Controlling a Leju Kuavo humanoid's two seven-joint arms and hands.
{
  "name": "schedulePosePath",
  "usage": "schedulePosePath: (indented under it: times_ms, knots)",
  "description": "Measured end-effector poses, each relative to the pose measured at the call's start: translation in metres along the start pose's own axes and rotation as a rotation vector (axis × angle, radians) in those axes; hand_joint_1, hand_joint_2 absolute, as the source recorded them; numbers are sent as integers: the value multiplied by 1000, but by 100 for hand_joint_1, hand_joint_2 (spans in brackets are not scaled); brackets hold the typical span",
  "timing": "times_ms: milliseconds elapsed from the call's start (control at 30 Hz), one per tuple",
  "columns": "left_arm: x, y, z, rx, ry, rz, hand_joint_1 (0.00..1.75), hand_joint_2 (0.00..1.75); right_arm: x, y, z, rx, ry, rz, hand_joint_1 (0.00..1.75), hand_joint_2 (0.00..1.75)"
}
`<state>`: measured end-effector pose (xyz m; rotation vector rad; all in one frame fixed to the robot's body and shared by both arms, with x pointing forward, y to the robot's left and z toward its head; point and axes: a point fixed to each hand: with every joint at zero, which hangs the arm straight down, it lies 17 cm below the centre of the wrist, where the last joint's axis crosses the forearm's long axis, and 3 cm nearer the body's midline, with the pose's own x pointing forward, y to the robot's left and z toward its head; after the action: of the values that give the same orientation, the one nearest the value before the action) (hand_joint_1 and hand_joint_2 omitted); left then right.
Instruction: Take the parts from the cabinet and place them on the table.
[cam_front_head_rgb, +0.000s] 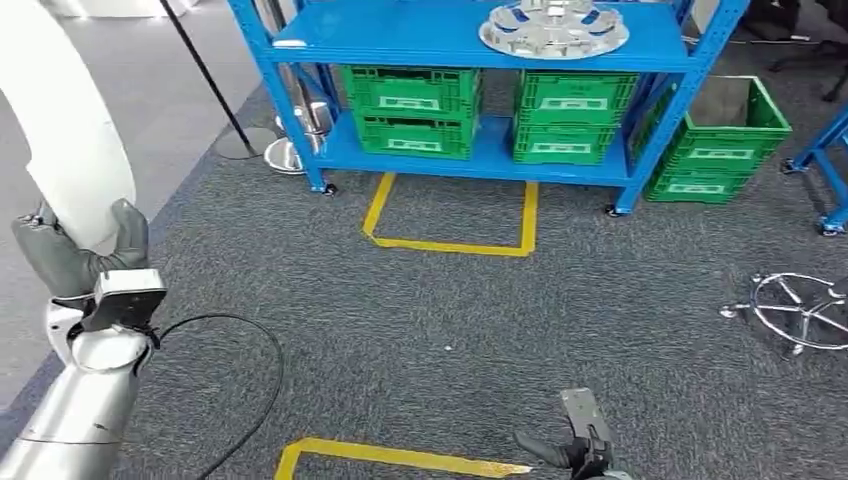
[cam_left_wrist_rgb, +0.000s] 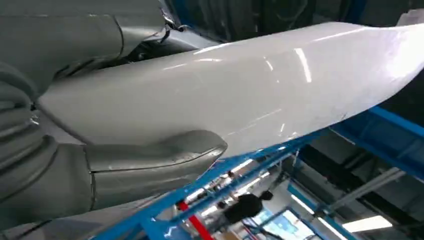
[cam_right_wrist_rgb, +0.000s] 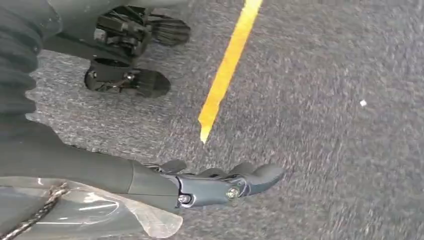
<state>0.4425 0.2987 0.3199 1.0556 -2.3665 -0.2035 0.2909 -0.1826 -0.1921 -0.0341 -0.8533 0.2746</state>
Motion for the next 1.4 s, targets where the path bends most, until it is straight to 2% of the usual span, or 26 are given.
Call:
schedulePosePath:
  times_ms: [967,1267,1400]
  knots:
    - [-3,9,-4,23,-16,-63,175,175,1,2,0,5,-3,0,0,175]
    - [-9,11,2,13,-4,-80,175,175,1,1,0,4,-3,3,0,175]
    - [-24,25,18,3,31,-115,175,175,5,8,0,18,-11,25,0,175]
